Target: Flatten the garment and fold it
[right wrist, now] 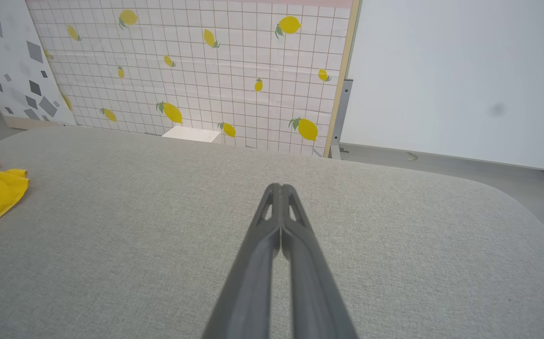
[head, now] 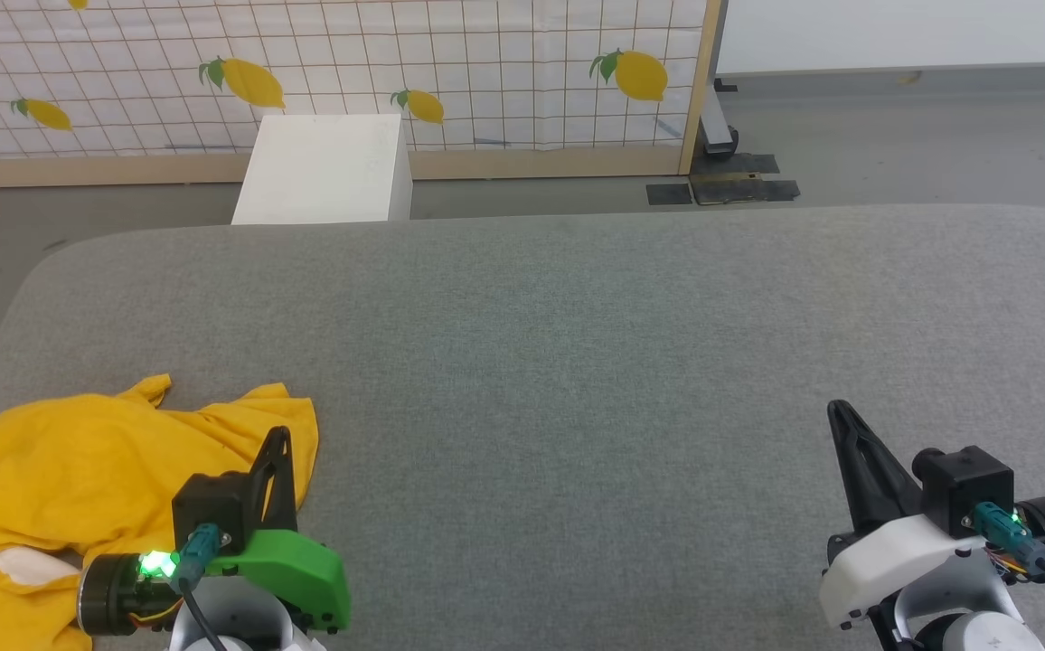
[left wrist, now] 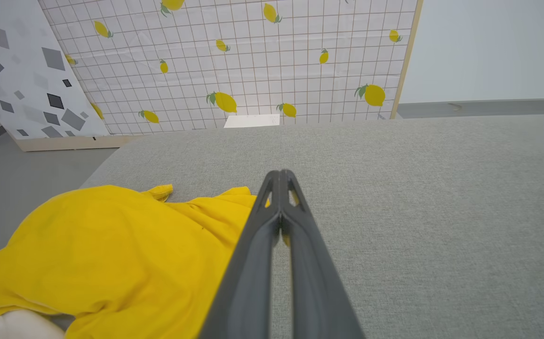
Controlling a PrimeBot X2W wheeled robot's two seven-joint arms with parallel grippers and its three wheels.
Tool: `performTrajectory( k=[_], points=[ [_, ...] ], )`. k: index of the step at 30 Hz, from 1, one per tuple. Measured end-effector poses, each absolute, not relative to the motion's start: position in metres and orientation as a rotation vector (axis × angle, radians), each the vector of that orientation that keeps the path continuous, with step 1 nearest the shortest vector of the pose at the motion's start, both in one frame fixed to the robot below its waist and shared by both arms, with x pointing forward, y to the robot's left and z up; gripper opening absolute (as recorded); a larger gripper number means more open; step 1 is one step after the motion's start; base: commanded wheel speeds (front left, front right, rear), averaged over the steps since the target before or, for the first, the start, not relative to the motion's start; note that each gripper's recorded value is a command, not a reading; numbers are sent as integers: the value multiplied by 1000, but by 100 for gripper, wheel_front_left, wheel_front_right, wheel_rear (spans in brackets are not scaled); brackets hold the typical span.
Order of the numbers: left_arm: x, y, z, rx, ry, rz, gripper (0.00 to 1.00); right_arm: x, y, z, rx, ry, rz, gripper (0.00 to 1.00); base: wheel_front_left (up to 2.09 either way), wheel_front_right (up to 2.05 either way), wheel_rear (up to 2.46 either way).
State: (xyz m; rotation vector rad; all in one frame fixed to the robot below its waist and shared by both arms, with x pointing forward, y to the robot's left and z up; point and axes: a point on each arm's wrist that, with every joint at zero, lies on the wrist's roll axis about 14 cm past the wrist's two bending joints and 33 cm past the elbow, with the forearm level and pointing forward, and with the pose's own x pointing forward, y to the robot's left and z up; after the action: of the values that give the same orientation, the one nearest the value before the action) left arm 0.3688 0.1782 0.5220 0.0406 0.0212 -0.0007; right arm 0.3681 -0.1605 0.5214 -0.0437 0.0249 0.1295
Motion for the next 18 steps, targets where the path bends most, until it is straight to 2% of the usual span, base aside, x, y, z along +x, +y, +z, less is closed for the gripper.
performTrajectory(
  k=[18],
  points=[
    [369, 178, 522, 41, 21, -1, 0, 368, -160, 521, -44, 25, 130, 0, 0, 0, 0]
  ],
)
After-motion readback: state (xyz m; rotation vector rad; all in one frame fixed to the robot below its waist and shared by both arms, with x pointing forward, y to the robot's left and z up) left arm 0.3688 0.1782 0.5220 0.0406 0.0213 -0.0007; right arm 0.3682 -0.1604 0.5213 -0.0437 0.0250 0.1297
